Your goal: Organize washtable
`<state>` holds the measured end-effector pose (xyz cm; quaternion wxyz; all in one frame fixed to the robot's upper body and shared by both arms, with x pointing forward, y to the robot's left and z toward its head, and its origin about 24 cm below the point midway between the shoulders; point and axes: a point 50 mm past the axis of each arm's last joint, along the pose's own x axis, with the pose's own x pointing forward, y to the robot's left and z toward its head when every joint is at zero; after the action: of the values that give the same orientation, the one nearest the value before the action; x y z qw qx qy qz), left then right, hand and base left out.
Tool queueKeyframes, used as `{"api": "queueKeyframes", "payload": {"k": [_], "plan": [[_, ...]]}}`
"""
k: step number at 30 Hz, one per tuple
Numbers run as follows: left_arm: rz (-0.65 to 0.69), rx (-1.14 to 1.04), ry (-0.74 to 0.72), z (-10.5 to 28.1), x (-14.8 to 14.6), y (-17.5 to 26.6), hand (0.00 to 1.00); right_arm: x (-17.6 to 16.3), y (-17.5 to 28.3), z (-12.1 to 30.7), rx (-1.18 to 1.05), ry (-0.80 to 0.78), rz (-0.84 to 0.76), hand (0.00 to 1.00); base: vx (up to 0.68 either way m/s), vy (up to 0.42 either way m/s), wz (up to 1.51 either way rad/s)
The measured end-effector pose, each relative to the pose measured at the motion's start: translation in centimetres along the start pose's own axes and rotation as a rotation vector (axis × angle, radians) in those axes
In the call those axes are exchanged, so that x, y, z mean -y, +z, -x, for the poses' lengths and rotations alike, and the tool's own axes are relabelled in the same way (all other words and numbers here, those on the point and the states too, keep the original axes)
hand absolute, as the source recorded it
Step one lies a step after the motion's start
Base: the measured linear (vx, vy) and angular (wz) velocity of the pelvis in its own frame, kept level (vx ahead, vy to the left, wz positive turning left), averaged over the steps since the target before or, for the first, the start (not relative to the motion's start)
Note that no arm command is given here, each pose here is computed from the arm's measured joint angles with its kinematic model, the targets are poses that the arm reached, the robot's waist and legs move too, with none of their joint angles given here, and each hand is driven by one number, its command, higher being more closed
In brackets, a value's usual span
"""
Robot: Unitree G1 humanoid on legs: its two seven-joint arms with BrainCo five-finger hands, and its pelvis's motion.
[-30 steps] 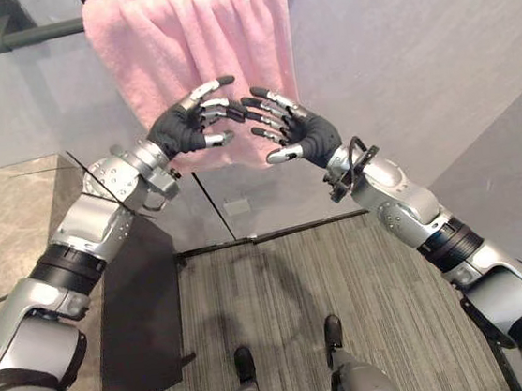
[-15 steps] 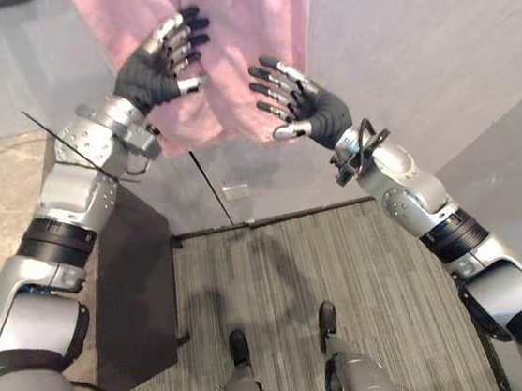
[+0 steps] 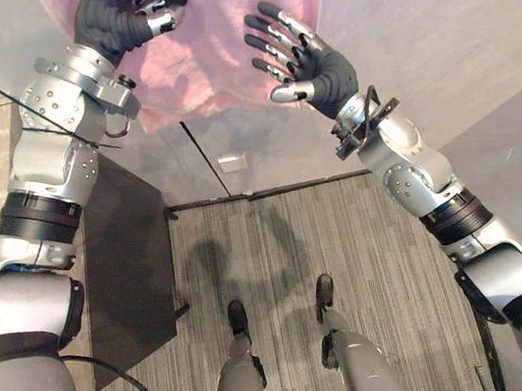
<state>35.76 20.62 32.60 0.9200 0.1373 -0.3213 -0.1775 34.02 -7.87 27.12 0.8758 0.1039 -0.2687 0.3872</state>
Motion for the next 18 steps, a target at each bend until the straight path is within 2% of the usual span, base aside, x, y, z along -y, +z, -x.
{"api": "queueKeyframes", "payload": {"k": [11, 18], "plan": [[0.011, 0.055, 0.118, 0.3, -2.2, 1.1, 0.0, 0.3, 4.1, -2.0, 0.172, -0.043, 0.011, 0.0, -0.03, 0.047, 0.01], [0.033, 0.106, 0.218, 0.8, -3.9, 2.1, 0.0, 1.9, 6.8, -2.9, 0.285, -0.162, -0.016, 0.0, -0.04, 0.046, 0.09]]}}
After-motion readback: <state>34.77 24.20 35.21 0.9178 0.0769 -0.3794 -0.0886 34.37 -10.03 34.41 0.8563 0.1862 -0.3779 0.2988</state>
